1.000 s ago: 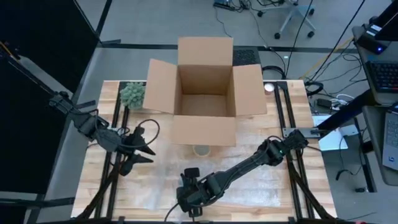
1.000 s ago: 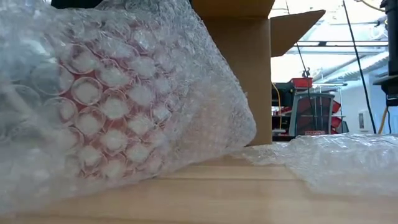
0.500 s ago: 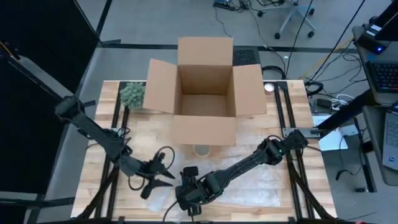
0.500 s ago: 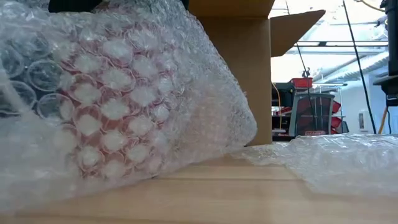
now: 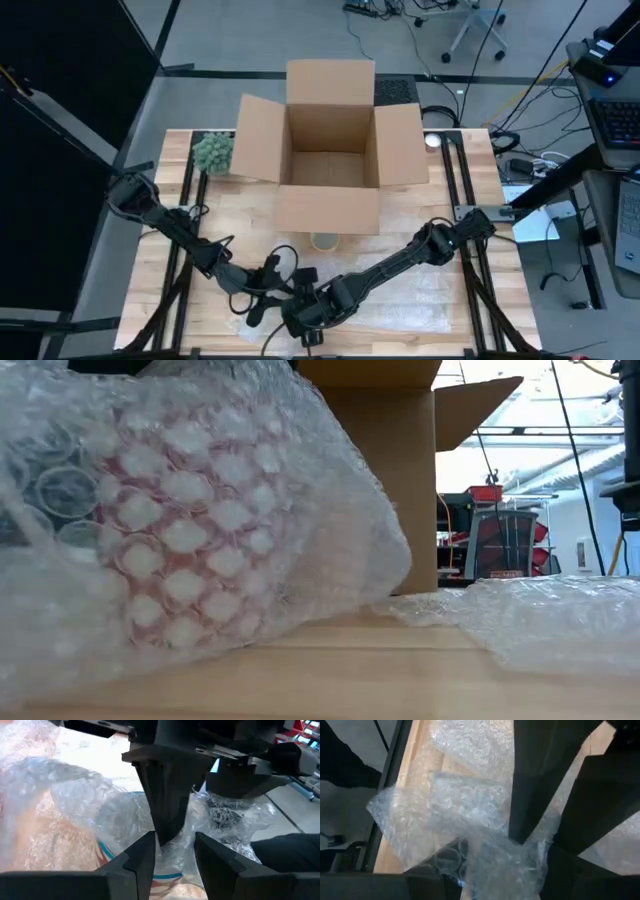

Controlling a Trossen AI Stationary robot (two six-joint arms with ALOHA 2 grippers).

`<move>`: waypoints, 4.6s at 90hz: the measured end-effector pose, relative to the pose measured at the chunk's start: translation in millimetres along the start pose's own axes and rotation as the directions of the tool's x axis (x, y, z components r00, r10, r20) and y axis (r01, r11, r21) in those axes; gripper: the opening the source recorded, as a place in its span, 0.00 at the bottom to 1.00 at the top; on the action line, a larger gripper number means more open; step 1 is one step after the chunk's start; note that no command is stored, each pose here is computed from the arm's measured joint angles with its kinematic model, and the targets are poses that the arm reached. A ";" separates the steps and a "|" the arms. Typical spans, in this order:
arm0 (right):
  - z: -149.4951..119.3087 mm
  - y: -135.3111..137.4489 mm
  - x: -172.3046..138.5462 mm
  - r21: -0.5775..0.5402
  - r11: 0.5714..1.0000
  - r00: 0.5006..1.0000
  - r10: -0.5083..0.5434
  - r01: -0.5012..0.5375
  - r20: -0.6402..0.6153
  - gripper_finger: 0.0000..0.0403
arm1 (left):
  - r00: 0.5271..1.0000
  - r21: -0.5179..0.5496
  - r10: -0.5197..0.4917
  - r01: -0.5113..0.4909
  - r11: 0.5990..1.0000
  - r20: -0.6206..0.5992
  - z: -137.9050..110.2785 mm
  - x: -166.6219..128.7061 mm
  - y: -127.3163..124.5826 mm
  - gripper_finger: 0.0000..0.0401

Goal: Wrap mug
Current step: Wrap the red patterned mug with bubble wrap

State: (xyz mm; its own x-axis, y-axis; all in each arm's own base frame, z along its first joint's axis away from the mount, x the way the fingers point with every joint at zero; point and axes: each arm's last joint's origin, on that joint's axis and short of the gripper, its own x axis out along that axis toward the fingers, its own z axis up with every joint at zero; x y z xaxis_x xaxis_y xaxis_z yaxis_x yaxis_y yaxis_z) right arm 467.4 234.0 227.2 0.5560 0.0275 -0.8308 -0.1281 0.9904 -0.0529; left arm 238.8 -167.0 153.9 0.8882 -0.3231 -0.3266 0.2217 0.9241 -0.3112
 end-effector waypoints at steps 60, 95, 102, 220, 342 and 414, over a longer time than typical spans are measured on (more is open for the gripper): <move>11.4 13.8 -70.0 0.052 0.990 0.988 0.127 -0.132 0.091 0.44 | 1.000 -0.039 0.027 -0.026 0.999 0.015 1.4 1.0 4.2 0.31; -13.2 -1.3 1.4 0.142 0.990 0.991 -0.007 0.026 -0.134 0.44 | 0.999 -0.043 0.022 -0.021 0.999 0.024 1.8 1.2 4.0 0.31; -16.5 -0.7 8.0 0.140 0.990 0.988 -0.009 0.031 -0.155 0.44 | 0.999 -0.047 0.007 -0.005 0.999 0.035 2.8 1.2 3.3 0.31; -11.7 -54.0 -40.9 0.197 0.932 0.939 -0.258 0.304 -0.229 0.44 | 0.999 -0.039 0.032 -0.031 0.999 0.015 1.2 1.0 4.5 0.31; -14.7 -20.5 7.7 0.168 0.981 0.981 -0.068 0.100 -0.183 0.44 | 0.999 -0.047 0.014 -0.012 0.999 0.041 6.4 -2.8 3.0 0.31; -11.5 -21.7 -3.1 0.137 0.987 0.984 -0.054 0.078 -0.169 0.44 | 0.991 -0.011 0.119 -0.119 0.993 0.053 -8.0 11.9 10.8 0.31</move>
State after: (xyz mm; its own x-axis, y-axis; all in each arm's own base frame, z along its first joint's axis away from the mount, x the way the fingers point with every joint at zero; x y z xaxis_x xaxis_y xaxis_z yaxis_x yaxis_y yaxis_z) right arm 459.0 210.9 224.5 0.4157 -0.0494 -0.9082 0.0296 0.9987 -0.0408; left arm 248.6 -162.5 139.5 0.9285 -0.1994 -0.3132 0.1103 0.9536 -0.2801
